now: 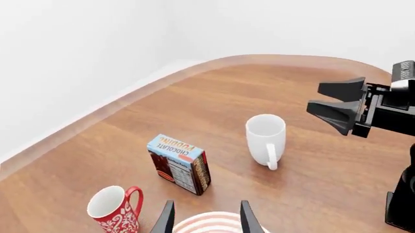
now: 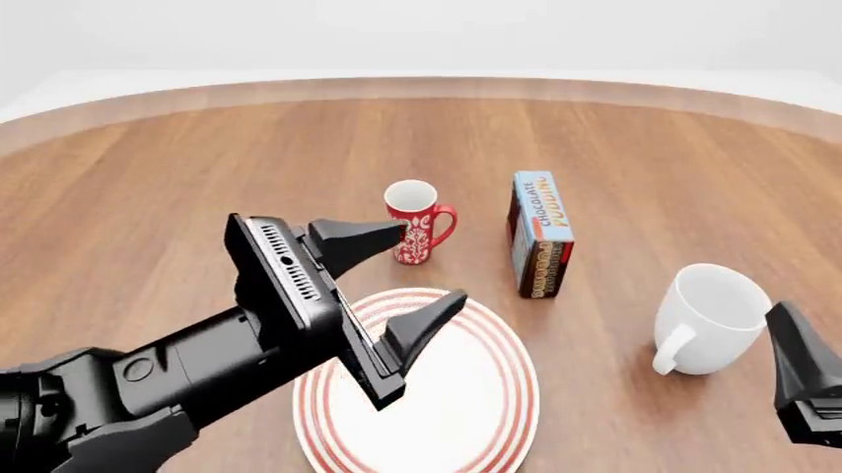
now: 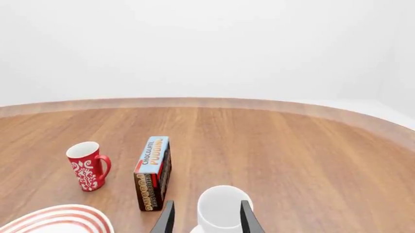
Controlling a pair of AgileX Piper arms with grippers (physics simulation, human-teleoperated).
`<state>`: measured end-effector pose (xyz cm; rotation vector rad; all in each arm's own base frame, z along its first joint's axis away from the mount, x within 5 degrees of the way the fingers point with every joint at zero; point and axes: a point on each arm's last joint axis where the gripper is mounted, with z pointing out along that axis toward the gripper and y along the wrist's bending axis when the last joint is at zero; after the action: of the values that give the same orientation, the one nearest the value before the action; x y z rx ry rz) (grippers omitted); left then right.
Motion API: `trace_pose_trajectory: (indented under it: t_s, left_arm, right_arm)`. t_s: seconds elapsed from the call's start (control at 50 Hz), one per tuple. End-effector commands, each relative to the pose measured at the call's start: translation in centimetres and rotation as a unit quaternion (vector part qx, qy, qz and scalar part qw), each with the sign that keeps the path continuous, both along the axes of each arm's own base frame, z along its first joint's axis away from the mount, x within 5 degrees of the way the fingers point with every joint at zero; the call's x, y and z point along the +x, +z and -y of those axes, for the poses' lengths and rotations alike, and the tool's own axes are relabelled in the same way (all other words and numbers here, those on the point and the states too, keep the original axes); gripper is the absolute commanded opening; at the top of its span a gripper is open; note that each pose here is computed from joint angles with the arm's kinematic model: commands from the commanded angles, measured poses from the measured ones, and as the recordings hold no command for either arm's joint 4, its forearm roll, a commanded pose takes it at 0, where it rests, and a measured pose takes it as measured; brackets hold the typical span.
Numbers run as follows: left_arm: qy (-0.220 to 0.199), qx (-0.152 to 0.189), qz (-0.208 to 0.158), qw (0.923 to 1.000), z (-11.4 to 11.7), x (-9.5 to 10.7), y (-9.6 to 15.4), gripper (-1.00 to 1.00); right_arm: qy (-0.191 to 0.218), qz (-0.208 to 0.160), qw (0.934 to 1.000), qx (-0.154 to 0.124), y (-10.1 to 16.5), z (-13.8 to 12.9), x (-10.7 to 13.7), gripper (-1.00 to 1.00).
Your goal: Pick up the white mug and put it on the plate, and put the chocolate pudding to the right of the plate.
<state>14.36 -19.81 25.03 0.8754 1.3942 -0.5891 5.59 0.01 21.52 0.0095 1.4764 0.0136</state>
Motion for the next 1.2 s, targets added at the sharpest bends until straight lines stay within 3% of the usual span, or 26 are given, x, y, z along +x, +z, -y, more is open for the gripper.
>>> trace_pose_trajectory:
  t_s: [0.02, 1.2]
  left_arm:
    - [-0.021, 0.006, -0.015, 0.9996, 2.3, 0.3, -0.8, 1.00]
    - [-0.069, 0.030, -0.049, 0.9959, 9.6, 1.1, -2.6, 1.00]
  right_arm:
    - [0.000, 0.000, 1.0000, 0.000, 0.0, 0.0, 0.0, 1.00]
    - [-0.002, 0.002, 1.0000, 0.003, 0.0, 0.0, 0.0, 1.00]
